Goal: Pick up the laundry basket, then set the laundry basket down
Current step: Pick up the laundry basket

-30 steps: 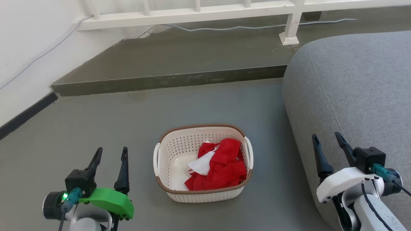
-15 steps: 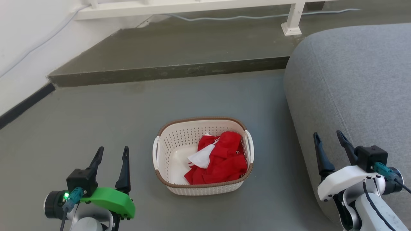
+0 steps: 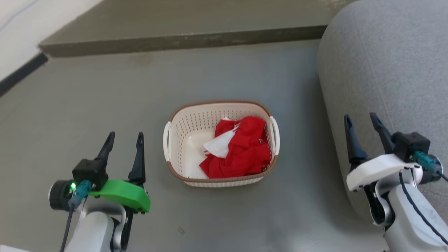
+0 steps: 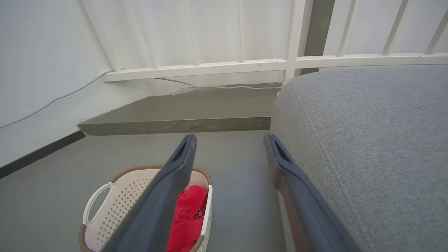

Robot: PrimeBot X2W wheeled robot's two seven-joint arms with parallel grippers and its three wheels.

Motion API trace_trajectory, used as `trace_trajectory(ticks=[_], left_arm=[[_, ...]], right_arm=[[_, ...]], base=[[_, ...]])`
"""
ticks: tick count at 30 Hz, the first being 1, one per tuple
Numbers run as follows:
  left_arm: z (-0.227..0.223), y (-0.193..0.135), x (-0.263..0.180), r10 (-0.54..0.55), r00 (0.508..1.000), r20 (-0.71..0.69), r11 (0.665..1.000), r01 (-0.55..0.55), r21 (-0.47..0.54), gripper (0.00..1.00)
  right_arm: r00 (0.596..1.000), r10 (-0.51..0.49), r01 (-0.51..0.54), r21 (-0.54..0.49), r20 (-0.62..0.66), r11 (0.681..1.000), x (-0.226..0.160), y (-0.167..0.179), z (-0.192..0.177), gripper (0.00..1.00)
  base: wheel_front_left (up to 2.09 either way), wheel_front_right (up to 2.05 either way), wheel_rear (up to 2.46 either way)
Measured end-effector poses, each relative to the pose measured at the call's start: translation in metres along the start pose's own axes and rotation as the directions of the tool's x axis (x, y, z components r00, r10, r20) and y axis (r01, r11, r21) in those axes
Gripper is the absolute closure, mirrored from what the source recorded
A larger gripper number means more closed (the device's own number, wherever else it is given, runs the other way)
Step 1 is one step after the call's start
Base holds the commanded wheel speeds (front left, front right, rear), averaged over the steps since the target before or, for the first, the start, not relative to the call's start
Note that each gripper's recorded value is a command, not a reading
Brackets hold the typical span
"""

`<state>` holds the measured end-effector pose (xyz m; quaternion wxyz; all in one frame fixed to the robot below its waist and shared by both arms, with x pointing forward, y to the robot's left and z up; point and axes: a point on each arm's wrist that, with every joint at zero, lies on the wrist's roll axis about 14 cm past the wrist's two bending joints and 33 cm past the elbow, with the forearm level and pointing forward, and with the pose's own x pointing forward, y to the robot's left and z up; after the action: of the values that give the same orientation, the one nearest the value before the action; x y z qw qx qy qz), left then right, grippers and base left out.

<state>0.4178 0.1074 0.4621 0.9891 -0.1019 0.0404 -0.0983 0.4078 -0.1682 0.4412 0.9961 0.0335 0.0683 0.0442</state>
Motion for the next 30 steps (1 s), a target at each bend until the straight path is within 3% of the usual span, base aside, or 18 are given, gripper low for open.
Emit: trace_trajectory(ticks=[23,30], left_arm=[[-0.056,0.027,0.083,0.018,0.996,-0.091,0.999,-0.020,-0.029,0.00],[-0.070,0.033,0.125,-0.003,0.996,-0.089,0.999,0.000,-0.032,0.00]], right_arm=[[0.993,0.043,-0.044,-0.003,-0.107,0.999,0.087,0.002,-0.056,0.00],[0.992,0.075,-0.077,-0.013,-0.104,0.997,0.129,0.007,-0.070,0.00]], base=[[0.00,0.00,0.00],[0.00,0.00,0.00]])
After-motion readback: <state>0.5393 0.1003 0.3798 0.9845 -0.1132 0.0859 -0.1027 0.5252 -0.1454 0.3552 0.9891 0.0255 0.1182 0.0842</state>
